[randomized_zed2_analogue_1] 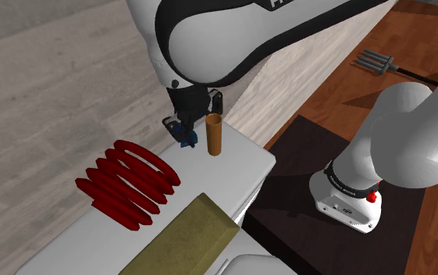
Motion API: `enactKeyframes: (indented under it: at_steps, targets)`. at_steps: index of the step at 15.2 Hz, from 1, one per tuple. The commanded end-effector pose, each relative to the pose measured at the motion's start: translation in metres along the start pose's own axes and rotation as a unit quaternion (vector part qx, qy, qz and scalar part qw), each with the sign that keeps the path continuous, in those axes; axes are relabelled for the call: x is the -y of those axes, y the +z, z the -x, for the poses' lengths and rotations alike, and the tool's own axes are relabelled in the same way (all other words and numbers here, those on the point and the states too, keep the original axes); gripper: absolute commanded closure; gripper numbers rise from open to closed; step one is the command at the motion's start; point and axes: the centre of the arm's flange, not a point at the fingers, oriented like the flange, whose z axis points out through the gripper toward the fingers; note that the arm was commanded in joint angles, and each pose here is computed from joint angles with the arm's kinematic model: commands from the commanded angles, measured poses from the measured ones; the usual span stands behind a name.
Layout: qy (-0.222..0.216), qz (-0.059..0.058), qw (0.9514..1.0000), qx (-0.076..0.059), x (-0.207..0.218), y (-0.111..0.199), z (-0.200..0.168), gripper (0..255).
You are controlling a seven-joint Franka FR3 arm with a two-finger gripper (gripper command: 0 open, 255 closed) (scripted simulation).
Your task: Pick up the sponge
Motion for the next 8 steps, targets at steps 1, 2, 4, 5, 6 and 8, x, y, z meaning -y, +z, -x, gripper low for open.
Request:
enactKeyframes:
  at_steps: [1, 2, 4, 5, 6, 8]
  targets:
    - [-0.014, 0.006, 0.9997, -0.020, 0.016, -0.011, -0.014, 0]
    - [-0.016, 0.014, 0.9994, -0.027, 0.026, -0.016, -0.021, 0]
    - [-0.016, 0.015, 0.9994, -0.028, 0.028, -0.012, -0.023, 0]
    - [-0.016, 0.015, 0.9994, -0.028, 0.028, -0.007, -0.024, 0]
    - [-0.016, 0.015, 0.9994, -0.028, 0.028, -0.002, -0.024, 0]
    - [-0.016, 0.015, 0.9994, -0.028, 0.029, 0.009, -0.026, 0]
